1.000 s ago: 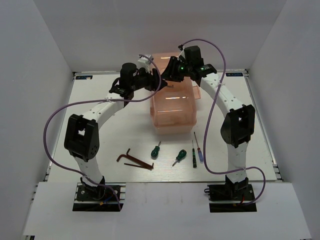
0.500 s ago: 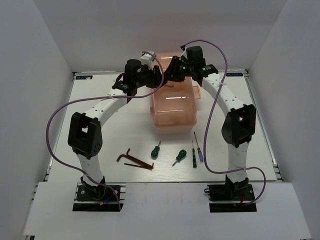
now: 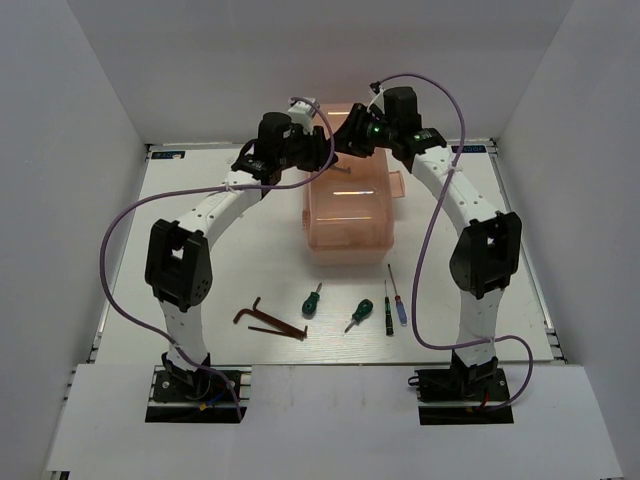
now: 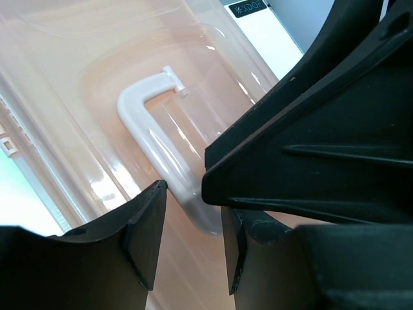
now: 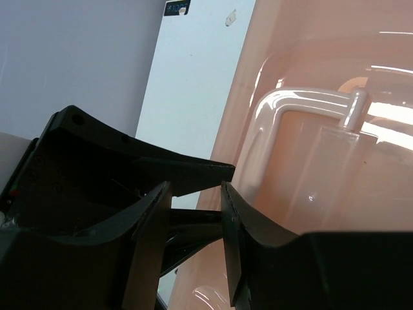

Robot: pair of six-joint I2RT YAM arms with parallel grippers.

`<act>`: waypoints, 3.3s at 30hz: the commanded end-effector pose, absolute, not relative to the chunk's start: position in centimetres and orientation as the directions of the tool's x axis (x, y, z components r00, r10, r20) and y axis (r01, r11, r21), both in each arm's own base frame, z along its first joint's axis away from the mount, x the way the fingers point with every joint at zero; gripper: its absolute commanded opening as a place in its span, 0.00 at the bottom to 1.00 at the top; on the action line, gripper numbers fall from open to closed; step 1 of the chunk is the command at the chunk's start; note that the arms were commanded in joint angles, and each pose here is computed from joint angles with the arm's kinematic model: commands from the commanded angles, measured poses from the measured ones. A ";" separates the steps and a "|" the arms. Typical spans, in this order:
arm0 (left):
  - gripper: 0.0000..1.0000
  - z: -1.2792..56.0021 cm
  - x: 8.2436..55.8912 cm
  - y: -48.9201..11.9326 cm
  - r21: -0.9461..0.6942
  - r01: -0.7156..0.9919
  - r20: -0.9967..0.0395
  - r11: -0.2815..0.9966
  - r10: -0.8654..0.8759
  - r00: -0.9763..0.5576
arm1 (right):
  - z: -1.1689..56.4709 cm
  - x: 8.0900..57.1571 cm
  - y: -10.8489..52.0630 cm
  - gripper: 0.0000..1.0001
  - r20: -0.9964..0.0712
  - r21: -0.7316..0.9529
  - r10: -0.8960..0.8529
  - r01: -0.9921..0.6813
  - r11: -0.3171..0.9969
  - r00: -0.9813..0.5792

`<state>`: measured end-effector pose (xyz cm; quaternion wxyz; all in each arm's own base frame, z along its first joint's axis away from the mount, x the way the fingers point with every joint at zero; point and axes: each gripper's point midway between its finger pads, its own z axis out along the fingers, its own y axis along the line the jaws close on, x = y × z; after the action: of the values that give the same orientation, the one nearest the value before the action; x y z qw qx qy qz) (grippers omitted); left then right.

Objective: Sort the tools into containers

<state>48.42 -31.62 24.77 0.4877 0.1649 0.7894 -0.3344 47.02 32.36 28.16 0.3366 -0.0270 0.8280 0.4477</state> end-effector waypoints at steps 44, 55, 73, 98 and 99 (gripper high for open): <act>0.47 23.6 46.5 -35.3 -0.436 0.653 -0.854 0.619 -0.056 -0.518 | 23.7 48.2 30.5 0.52 -0.494 0.722 0.308 -0.187 0.666 -0.813; 0.46 23.6 46.1 -35.4 -0.438 0.666 -0.856 0.604 -0.055 -0.514 | 23.5 48.3 31.2 0.50 -0.403 0.810 0.330 -0.165 0.563 -0.853; 0.67 21.2 46.0 -34.3 -0.443 0.595 -0.819 0.671 -0.032 -0.573 | 27.5 48.2 30.7 0.46 -0.413 0.865 0.348 -0.243 0.440 -0.841; 0.60 20.8 46.5 -33.5 -0.437 0.539 -0.798 0.721 -0.033 -0.602 | 30.1 47.7 30.6 0.50 -0.422 0.894 0.354 -0.318 0.316 -0.835; 0.59 20.3 46.6 -33.5 -0.438 0.535 -0.793 0.722 -0.030 -0.608 | 29.9 47.8 30.4 0.53 -0.417 0.891 0.358 -0.298 0.342 -0.835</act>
<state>47.56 -34.54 24.54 0.4779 0.1702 0.7800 -0.3663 48.71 30.28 25.84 0.2492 0.0585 0.7846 0.5647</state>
